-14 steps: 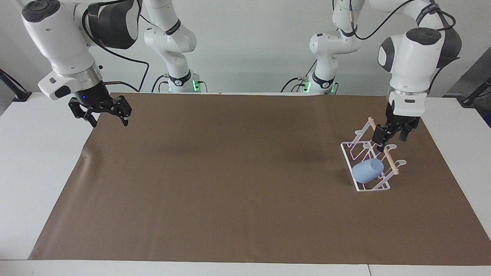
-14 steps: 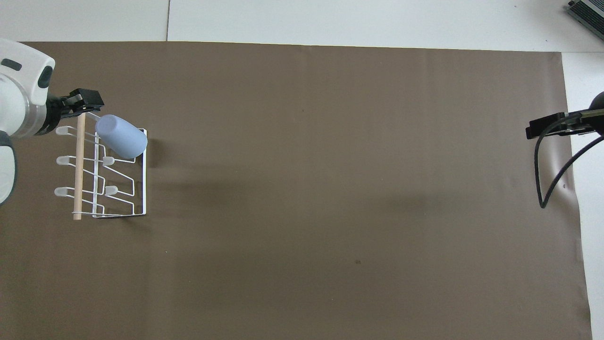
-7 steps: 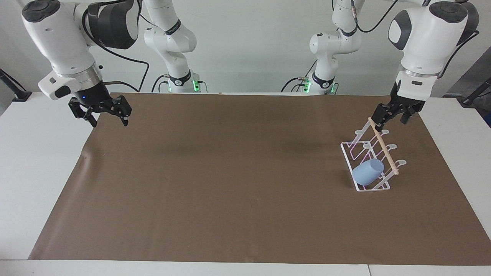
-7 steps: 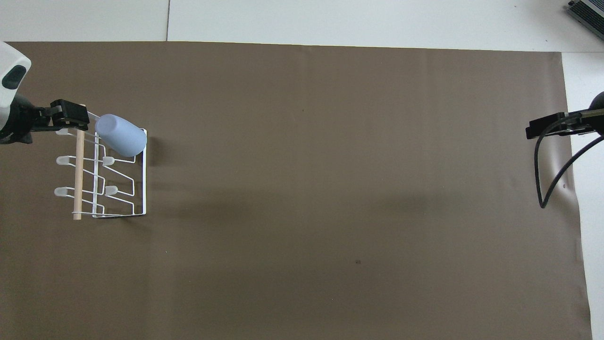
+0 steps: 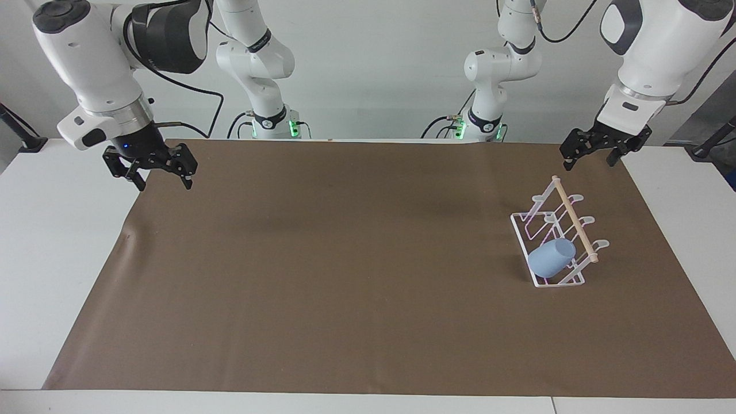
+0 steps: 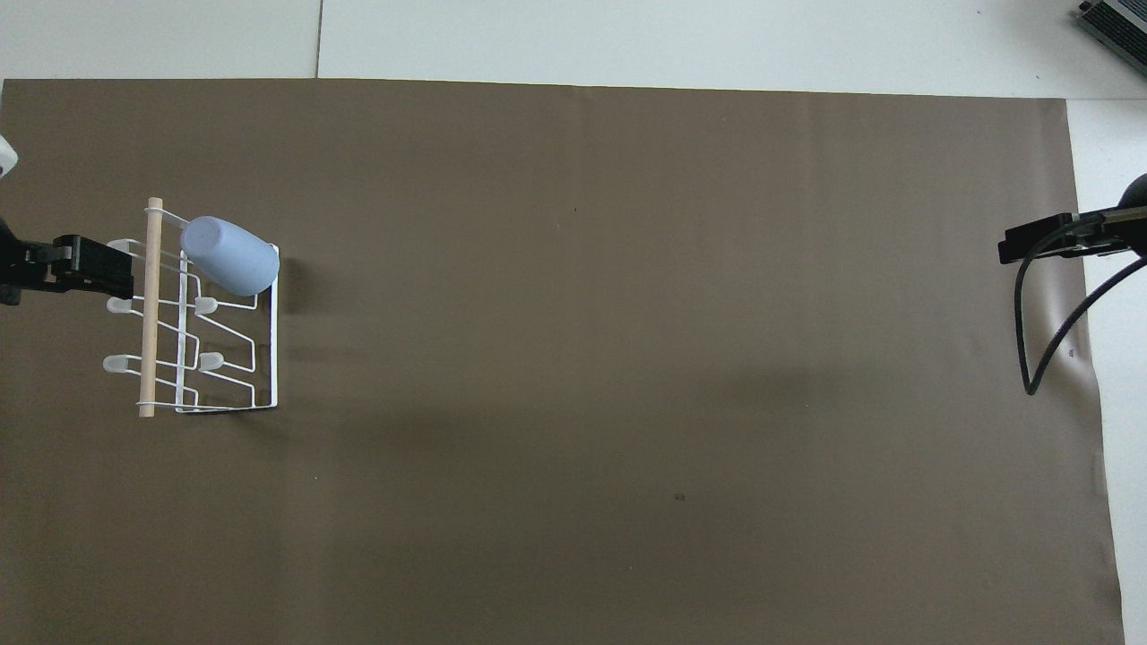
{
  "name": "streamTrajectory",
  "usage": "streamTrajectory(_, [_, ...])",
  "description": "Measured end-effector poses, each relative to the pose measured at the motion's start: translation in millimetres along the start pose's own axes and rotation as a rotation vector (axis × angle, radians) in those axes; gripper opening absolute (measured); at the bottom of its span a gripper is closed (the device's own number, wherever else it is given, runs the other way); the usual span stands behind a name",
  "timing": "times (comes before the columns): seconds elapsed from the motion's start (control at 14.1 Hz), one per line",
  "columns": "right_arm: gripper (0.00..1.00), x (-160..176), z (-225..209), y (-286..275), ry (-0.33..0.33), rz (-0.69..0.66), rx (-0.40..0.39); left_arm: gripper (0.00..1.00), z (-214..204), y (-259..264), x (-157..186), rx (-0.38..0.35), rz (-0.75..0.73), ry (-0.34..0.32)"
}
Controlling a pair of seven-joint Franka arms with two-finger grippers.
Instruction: Hang cup on cup holder
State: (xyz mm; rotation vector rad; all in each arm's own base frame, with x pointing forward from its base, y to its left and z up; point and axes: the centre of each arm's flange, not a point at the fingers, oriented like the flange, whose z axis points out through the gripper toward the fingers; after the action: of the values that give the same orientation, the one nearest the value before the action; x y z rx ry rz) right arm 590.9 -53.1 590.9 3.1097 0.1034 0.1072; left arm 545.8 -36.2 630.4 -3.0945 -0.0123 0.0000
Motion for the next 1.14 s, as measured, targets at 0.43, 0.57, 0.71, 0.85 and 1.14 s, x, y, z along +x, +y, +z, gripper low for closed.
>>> streamTrajectory(0.43, [1.00, 0.0, 0.0, 0.0, 0.000, 0.000, 0.000, 1.00, -11.7, 16.9, -17.1, -0.035, 0.026, 0.009])
streamTrajectory(0.57, [1.00, 0.0, 0.0, 0.0, 0.000, 0.000, 0.000, 1.00, -10.5, 18.2, -18.9, -0.034, 0.029, -0.005])
streamTrajectory(0.71, [1.00, 0.0, 0.0, 0.0, 0.000, 0.000, 0.000, 1.00, -11.4, 11.8, -20.7, -0.033, 0.027, -0.018])
streamTrajectory(0.85, [1.00, 0.0, 0.0, 0.0, 0.000, 0.000, 0.000, 1.00, -16.4, 6.4, -22.1, -0.033, 0.039, -0.020])
streamTrajectory(1.14, [1.00, 0.0, 0.0, 0.0, 0.000, 0.000, 0.000, 1.00, -18.3, 5.1, -23.2, -0.033, 0.058, -0.020])
